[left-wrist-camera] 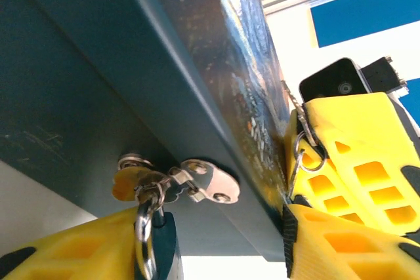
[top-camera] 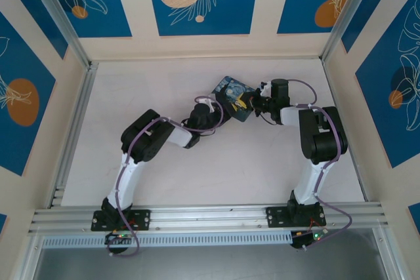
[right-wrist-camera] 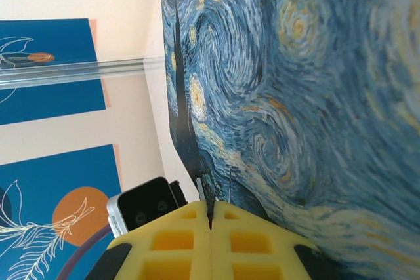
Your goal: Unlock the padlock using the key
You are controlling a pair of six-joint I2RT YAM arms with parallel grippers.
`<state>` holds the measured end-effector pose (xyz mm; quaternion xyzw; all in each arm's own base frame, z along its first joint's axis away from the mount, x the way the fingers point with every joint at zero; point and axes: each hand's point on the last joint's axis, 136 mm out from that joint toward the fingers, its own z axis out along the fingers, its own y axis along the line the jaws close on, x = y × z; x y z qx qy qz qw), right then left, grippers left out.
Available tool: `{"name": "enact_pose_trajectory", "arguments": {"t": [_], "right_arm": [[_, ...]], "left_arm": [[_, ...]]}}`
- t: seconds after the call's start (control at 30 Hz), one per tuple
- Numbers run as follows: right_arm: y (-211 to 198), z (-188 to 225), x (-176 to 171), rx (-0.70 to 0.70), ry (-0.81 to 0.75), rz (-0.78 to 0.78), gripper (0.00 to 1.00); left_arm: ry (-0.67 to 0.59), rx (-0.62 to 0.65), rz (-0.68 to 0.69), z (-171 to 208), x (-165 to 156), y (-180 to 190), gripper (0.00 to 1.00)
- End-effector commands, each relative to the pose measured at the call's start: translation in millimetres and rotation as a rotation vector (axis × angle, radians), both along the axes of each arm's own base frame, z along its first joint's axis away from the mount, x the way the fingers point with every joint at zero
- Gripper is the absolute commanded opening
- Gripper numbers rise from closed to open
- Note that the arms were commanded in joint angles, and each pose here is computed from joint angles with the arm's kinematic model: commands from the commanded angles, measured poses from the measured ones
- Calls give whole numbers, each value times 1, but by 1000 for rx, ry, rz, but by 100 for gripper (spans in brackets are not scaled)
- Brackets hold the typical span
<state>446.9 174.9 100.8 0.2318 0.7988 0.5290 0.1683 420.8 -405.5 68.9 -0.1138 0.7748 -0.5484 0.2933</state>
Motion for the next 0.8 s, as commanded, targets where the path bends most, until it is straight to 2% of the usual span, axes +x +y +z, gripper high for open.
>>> {"name": "enact_pose_trajectory", "arguments": {"t": [0.0, 0.5, 0.7, 0.77], "right_arm": [[2, -23, -10, -6, 101, 1, 0], [3, -22, -10, -3, 100, 1, 0], [4, -22, -10, -3, 101, 1, 0], [4, -22, -10, -3, 100, 1, 0]], "left_arm": [[248, 238, 43, -101, -19, 36, 53], [332, 294, 36, -116, -26, 40, 39], [357, 321, 39, -119, -30, 44, 53], [362, 328, 42, -119, -31, 46, 54]]}}
